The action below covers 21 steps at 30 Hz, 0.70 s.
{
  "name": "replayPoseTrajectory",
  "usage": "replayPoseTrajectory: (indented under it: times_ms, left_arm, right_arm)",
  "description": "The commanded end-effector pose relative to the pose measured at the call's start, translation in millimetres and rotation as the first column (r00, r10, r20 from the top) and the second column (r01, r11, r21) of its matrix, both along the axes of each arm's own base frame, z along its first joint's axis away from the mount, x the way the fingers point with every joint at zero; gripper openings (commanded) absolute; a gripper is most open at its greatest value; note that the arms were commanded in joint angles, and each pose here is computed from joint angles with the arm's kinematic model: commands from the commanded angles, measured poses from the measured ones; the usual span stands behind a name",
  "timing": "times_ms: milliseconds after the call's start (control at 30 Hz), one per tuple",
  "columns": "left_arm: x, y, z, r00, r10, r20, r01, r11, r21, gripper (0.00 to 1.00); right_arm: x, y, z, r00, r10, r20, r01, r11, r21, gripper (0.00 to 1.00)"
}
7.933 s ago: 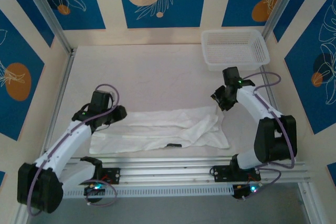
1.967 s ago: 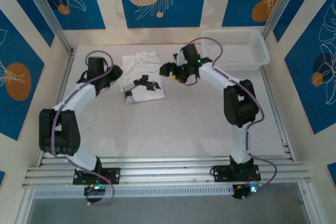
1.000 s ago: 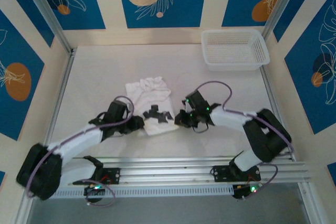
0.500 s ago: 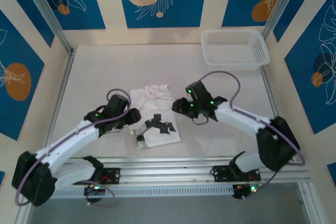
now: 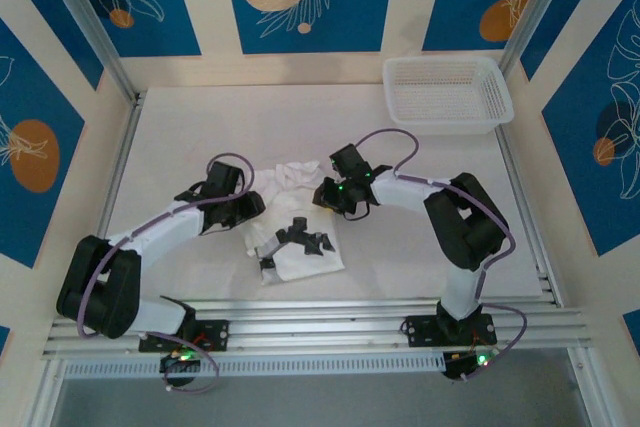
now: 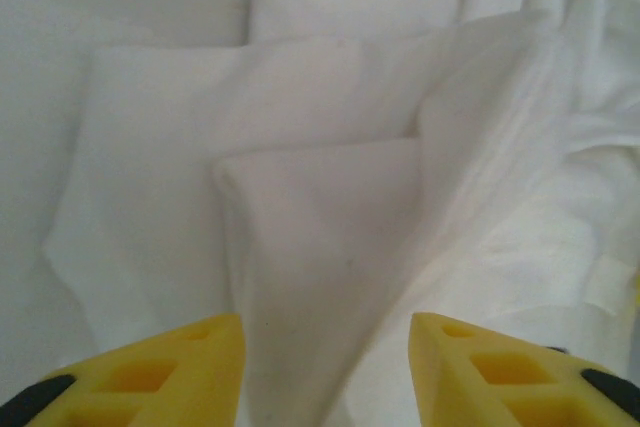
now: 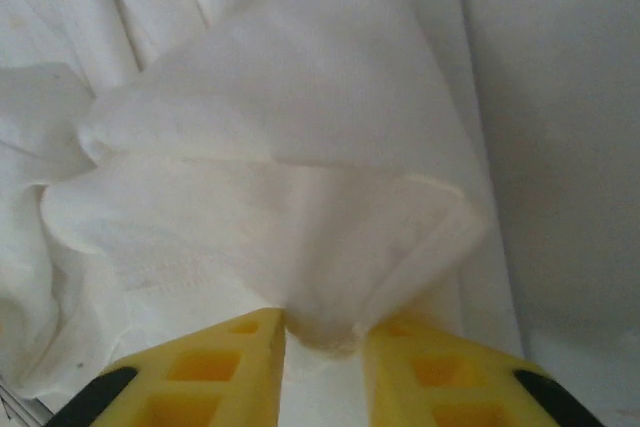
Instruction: Fold the inside-out t-shirt
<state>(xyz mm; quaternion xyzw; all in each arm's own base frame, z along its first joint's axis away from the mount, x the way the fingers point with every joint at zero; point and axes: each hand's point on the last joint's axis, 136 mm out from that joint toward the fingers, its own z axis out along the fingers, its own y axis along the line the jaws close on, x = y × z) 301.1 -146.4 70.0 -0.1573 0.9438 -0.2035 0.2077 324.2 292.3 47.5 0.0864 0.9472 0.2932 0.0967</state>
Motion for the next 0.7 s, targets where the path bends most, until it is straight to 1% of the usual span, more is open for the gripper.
replayPoseTrajectory:
  times_ms: [0, 100, 167, 233, 300, 467, 567, 667]
  left_arm:
    - [5, -7, 3, 0.999, -0.024, 0.026, 0.025, 0.999, -0.034, 0.39]
    - [5, -8, 0, 0.999, -0.028, 0.018, 0.029, 0.999, -0.042, 0.28]
    - [5, -9, -1, 0.999, -0.030, 0.011, 0.031, 0.998, -0.051, 0.20]
    - [7, -10, 0, 1.000, -0.027, 0.009, 0.027, 0.998, -0.061, 0.10]
    - [10, -7, 2, 1.000, -0.005, 0.005, 0.005, 0.998, -0.065, 0.01]
    - [30, 9, 13, 0.996, 0.082, 0.020, -0.080, 0.991, -0.108, 0.00]
    - [51, 10, 18, 0.994, 0.103, 0.036, -0.098, 0.986, -0.133, 0.00]
    - [75, 7, 16, 0.991, 0.127, 0.030, -0.118, 0.971, -0.208, 0.00]
  right_arm:
    - [6, 5, 7, 1.000, 0.001, -0.004, -0.001, 1.000, 0.020, 0.17]
    - [7, 5, 12, 1.000, 0.003, -0.005, -0.002, 1.000, 0.023, 0.08]
    - [8, 7, 17, 1.000, 0.006, -0.002, -0.006, 1.000, 0.027, 0.08]
    - [11, 7, 21, 1.000, 0.004, 0.000, -0.004, 0.999, 0.032, 0.07]
    - [15, 8, 24, 1.000, -0.003, 0.001, 0.003, 0.999, 0.035, 0.07]
    - [36, 4, 34, 0.999, -0.044, 0.005, 0.044, 0.997, 0.069, 0.06]
    - [56, 8, 40, 0.999, -0.047, 0.009, 0.046, 0.993, 0.106, 0.06]
    - [77, 16, 40, 0.999, -0.042, 0.004, 0.041, 0.990, 0.135, 0.07]
